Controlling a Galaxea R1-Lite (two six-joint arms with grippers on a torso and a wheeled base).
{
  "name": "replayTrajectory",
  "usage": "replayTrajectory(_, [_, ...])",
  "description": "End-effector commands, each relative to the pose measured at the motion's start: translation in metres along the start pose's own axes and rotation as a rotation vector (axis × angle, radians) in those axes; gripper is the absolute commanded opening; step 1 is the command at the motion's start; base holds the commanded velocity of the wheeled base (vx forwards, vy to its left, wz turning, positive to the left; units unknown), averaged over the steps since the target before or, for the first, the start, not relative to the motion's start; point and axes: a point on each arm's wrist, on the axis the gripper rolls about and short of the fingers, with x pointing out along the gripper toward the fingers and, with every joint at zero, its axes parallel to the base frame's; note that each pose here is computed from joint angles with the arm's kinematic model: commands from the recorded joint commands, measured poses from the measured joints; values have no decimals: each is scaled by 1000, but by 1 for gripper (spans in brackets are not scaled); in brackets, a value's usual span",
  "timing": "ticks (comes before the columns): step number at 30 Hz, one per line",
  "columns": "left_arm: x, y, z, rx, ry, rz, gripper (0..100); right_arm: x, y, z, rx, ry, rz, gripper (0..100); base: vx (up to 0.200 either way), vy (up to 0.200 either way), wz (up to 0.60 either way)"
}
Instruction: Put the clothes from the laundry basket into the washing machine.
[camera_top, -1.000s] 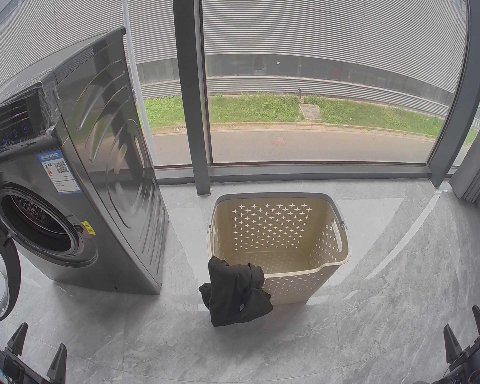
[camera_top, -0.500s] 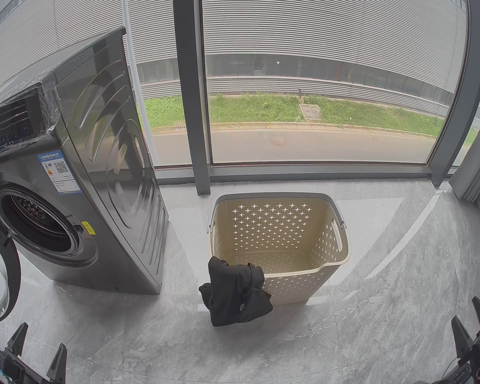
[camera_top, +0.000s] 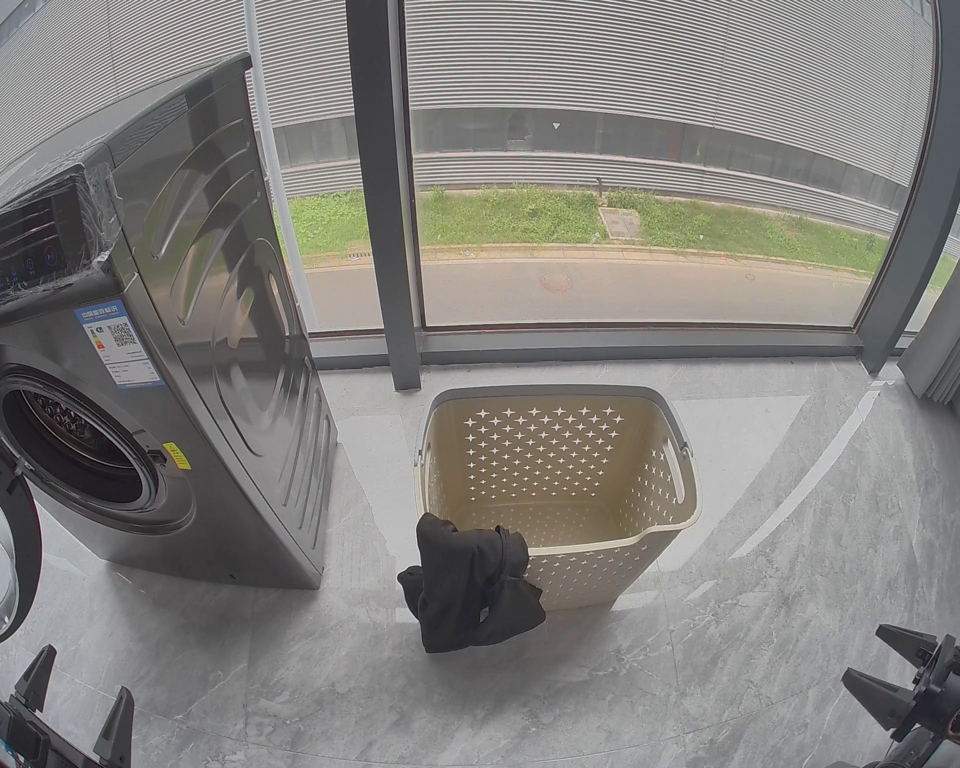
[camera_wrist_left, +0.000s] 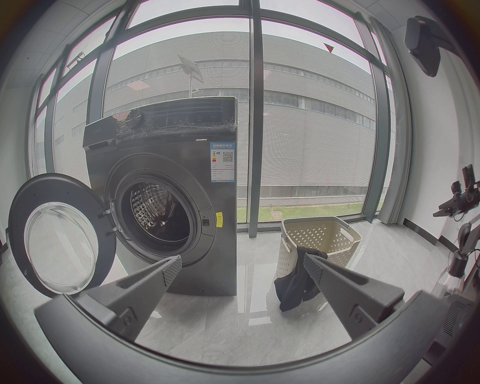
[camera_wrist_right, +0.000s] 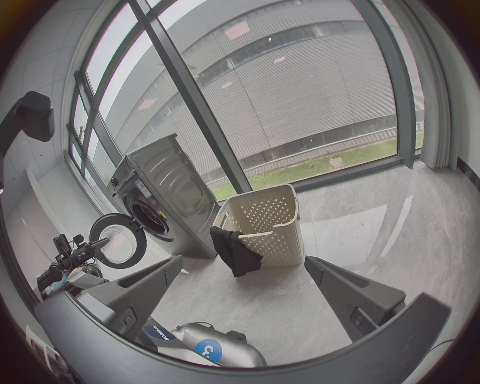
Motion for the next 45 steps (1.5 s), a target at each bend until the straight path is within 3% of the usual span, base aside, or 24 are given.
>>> replayTrajectory(1, [0,0,-5,-2,1,0,100,29,0,18,-6,164,12,100,0,0,0])
replayTrajectory(7, [0,0,-5,0,1,0,100,61,-2,30,-23,203,12,100,0,0,0])
replayTrajectory(16, [0,0,-5,0,1,0,100,124,2,31,-10,258,90,100,0,0,0])
replayTrajectory(23, [0,0,-5,0,1,-1,100,162,0,24,-18,231,51,100,0,0,0])
replayTrajectory(29, [0,0,-5,0,1,-1,100,186,17,-1,-53,326,135,100,0,0,0])
replayTrajectory(35, [0,0,-5,0,1,-1,100,206,25,-11,-80,308,138,100,0,0,0])
replayTrajectory(37, [0,0,-5,0,1,-1,100,230,27,-27,-132,281,132,100,0,0,0])
replayTrajectory(40, [0,0,-5,0,1,-1,100,237,27,-36,-156,294,139,100,0,0,0])
replayTrajectory(43, [0,0,-5,0,1,-1,100,274,26,-62,-214,306,123,100,0,0,0])
replayTrajectory(45, [0,0,-5,0,1,-1,100,287,29,-66,-220,298,128,100,0,0,0])
